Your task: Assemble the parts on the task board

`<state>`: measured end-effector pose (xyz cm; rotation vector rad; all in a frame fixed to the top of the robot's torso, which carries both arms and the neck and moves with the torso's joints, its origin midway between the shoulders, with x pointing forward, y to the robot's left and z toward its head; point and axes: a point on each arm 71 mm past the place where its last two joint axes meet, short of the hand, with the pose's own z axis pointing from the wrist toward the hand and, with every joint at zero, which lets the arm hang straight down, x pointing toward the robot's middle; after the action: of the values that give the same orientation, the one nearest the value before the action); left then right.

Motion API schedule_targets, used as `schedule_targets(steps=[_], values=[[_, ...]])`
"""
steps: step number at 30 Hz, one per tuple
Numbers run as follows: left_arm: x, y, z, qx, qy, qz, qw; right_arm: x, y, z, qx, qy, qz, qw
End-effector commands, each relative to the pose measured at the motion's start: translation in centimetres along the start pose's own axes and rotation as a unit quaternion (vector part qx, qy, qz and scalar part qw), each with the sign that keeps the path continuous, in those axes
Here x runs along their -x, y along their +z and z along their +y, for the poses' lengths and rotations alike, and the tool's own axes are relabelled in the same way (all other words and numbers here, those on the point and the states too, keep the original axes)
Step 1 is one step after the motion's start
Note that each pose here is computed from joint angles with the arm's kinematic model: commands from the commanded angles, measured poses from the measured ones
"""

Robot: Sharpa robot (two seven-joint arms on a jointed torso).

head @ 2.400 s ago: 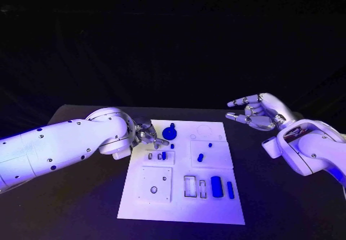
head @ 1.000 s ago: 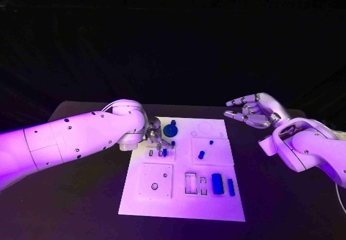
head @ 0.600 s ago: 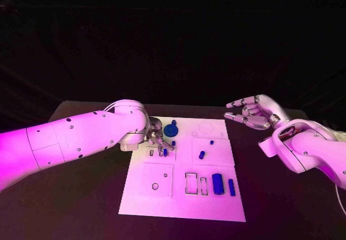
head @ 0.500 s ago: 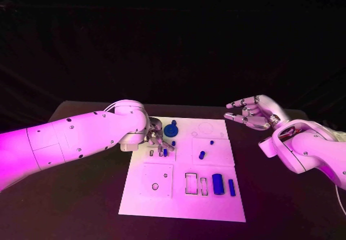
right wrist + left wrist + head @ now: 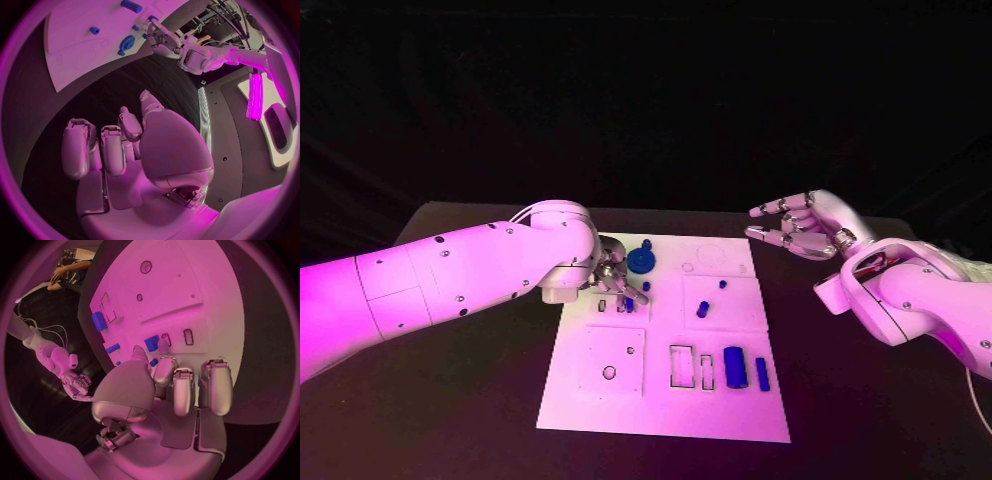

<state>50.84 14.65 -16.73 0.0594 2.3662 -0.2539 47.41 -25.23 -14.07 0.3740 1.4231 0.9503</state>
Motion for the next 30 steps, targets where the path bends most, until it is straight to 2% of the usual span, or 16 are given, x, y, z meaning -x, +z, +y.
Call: schedule_targets(steps=[1, 17, 30], values=[[-0.16, 0.05, -0.21, -0.003, -0.001, 0.012, 1.0, -0.19, 0.0, 0.02, 0.001, -0.003, 0.008, 1.0], [-0.21, 0.12, -0.51, -0.009, -0.012, 0.011, 1.0, -0.38, 0.04, 0.0, -0.001, -0.003, 0.012, 1.0], [-0.32, -0.02, -0.41, -0.015, -0.026, 0.015, 0.999, -0.45, 0.02, -0.09, -0.003, -0.002, 0.016, 1.0]])
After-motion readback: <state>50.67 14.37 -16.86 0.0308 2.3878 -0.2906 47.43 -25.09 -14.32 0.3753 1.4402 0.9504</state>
